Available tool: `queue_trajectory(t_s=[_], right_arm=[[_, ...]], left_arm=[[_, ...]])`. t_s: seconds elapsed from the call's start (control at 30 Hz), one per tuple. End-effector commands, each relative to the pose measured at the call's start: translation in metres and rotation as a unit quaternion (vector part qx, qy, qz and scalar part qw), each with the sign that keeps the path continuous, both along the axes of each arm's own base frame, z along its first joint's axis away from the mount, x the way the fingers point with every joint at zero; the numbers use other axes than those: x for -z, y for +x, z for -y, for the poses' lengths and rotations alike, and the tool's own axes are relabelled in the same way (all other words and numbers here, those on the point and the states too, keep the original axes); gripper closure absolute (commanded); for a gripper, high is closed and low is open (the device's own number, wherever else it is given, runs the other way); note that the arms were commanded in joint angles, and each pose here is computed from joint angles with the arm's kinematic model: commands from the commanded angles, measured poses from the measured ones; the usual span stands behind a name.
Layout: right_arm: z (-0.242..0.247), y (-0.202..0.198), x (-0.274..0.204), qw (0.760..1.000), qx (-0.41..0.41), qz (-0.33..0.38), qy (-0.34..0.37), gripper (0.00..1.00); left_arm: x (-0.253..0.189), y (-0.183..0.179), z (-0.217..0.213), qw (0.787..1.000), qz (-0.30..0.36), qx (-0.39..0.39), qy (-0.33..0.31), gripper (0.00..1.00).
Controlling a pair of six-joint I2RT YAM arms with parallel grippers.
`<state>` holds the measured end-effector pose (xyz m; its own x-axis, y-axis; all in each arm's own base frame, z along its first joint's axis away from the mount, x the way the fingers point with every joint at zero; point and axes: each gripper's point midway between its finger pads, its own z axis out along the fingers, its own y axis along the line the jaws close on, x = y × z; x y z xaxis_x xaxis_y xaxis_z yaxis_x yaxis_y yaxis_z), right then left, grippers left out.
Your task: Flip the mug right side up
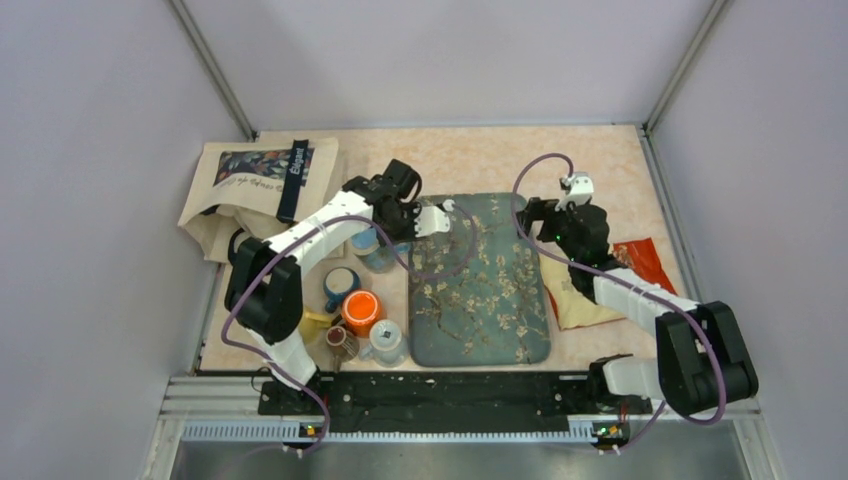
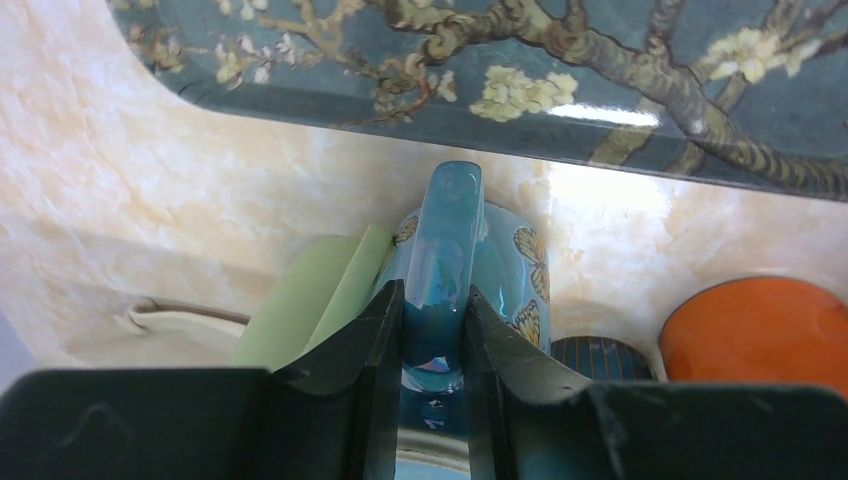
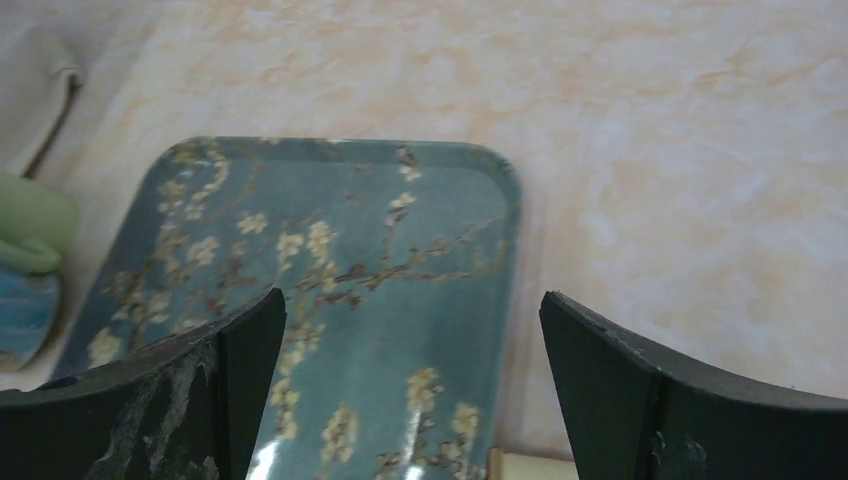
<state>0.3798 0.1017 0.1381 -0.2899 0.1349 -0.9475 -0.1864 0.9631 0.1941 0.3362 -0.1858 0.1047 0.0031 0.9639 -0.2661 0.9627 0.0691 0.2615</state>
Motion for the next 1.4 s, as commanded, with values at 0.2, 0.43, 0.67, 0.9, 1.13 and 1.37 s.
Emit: queue_trajectory(t_s=[0.2,0.43,0.67,0.9,1.13,1.37], right_arm=[[-0.104,-0.051,-0.020,0.973,-0.182,-0.011,0.141,0.02],[-0.161,-0.070,-0.014,0.953,-0.257,-0.034,0.160,0.02],[-0.207,-0.080,-0.006,0.926,-0.320,-0.056,0.190,0.02],[-0.236,-0.078,0.008,0.917,-0.346,-0.079,0.181,0.02],[-0.264,-0.074,0.008,0.900,-0.378,-0.085,0.198,0.02],[-0.287,-0.067,0.019,0.890,-0.392,-0.102,0.209,0.02]], left_arm=[[-0.040,0.033,0.001,0.977,0.026,-0.146,-0.154,1.00],[-0.050,0.045,-0.008,0.951,0.034,-0.213,-0.221,1.00],[-0.060,0.044,-0.008,0.930,0.024,-0.247,-0.271,1.00],[-0.069,0.040,-0.012,0.913,0.008,-0.260,-0.314,1.00],[-0.085,0.034,-0.006,0.900,-0.013,-0.244,-0.360,1.00],[-0.092,0.030,-0.003,0.893,-0.020,-0.235,-0.382,1.00]])
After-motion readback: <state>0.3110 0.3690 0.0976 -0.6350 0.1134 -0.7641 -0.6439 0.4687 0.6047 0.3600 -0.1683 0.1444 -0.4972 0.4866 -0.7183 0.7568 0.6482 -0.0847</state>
